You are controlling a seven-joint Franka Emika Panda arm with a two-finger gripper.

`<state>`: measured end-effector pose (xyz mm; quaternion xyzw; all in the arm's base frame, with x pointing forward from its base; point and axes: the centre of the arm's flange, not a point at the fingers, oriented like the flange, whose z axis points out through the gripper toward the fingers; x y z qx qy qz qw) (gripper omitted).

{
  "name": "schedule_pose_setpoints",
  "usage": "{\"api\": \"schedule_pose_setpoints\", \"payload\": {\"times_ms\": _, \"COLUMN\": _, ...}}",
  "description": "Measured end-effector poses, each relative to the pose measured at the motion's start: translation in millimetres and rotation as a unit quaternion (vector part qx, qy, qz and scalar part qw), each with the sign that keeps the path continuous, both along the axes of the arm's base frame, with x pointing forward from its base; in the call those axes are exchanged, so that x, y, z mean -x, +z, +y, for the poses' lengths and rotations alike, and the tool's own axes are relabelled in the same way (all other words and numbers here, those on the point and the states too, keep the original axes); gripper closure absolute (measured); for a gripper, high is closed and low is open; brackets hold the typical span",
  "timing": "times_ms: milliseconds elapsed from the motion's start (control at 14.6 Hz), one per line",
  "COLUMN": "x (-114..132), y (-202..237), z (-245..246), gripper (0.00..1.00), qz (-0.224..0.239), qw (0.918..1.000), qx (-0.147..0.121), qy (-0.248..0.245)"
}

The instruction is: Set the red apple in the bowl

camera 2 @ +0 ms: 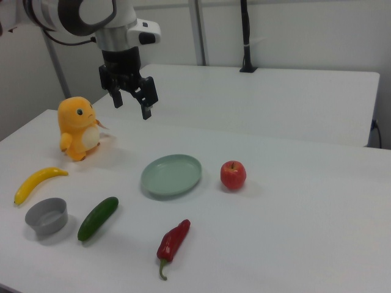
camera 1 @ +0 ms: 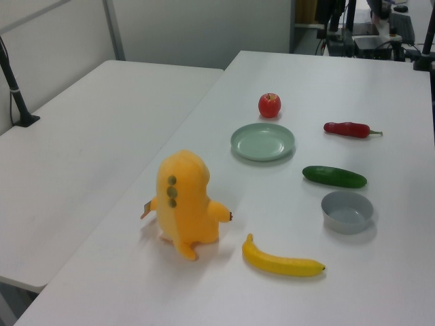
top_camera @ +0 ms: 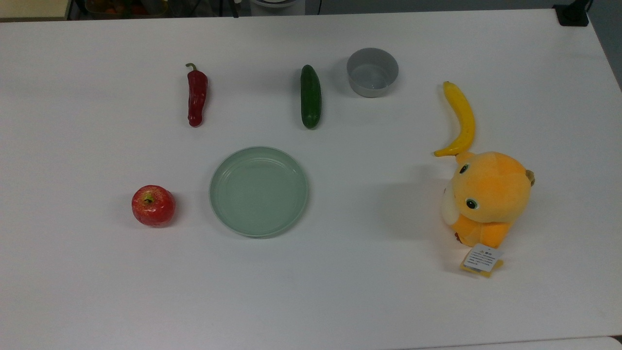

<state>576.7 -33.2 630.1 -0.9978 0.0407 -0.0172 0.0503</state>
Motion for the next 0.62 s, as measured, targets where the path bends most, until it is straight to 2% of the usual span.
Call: {"api": "schedule_pose_setpoints", "payload": {"times_ms": 616, "x": -1.5, "y": 5.2, "z": 5.5, "gripper": 0.0, "qz": -0.016, "qw": 0.9999, "qx": 0.001, "qy": 0.003}}
